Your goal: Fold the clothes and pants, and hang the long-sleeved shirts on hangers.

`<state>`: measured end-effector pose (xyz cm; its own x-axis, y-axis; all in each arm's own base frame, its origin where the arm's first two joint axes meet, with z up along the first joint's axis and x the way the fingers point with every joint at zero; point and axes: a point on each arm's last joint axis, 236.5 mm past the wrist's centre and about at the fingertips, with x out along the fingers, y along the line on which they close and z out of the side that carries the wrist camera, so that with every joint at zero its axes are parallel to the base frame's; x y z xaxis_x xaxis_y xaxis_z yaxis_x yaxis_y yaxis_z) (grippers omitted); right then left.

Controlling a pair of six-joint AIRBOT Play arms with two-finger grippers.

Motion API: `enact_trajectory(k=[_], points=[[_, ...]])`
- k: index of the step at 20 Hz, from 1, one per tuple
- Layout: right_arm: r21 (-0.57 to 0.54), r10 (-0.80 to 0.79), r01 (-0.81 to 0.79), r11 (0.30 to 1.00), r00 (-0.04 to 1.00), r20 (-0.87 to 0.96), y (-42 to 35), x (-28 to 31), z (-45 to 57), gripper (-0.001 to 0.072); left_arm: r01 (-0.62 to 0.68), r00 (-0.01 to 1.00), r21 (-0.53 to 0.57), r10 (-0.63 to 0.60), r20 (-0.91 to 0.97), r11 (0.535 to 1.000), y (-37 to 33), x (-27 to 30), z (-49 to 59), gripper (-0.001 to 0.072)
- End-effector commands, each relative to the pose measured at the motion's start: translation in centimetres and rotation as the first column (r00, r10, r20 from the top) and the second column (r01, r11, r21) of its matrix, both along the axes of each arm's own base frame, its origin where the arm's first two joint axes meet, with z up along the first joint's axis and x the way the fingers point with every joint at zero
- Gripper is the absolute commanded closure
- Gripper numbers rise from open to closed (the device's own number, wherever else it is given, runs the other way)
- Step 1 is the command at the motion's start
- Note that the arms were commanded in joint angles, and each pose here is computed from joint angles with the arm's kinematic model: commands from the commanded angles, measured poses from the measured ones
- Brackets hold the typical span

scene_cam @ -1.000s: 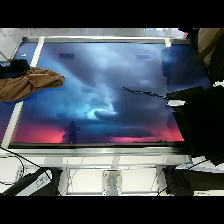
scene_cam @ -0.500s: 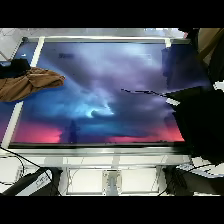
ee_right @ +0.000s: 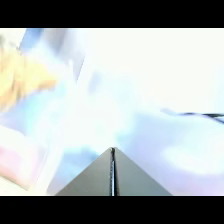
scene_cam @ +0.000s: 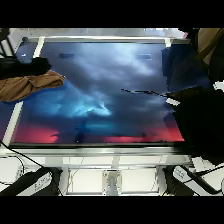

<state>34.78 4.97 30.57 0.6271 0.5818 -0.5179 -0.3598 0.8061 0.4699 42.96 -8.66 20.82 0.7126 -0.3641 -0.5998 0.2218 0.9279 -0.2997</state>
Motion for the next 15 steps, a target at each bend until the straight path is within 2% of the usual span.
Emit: enact_trajectory(k=[1, 3, 5, 15], points=[[-0.211, 0.265, -0.269, 0.94, 0.963, -0.049, 9.6, -0.4, -4.3, 0.0705, 0.127, 0.992, -0.003, -0.127, 0.012, 0.992, -5.5, -1.3, 0.2, 0.0687], [-0.296, 0.317, -0.338, 0.893, 0.941, -0.117, 11.7, -0.1, -7.3, 0.0704, 0.149, 0.989, -0.005, -0.149, 0.017, 0.989, -6.5, -1.6, 0.3, 0.0687], [-0.333, 0.343, -0.376, 0.865, 0.927, -0.154, 12.8, -0.1, -8.9, 0.0703, 0.153, 0.988, -0.004, -0.153, 0.008, 0.988, -6.6, -1.7, 0.2, 0.0686], [-0.323, 0.369, -0.395, 0.86, 0.919, -0.142, 14.0, -0.2, -8.8, 0.0703, 0.172, 0.984, -0.003, -0.172, -0.034, 0.985, -6.7, -2.5, -0.6, 0.0686]])
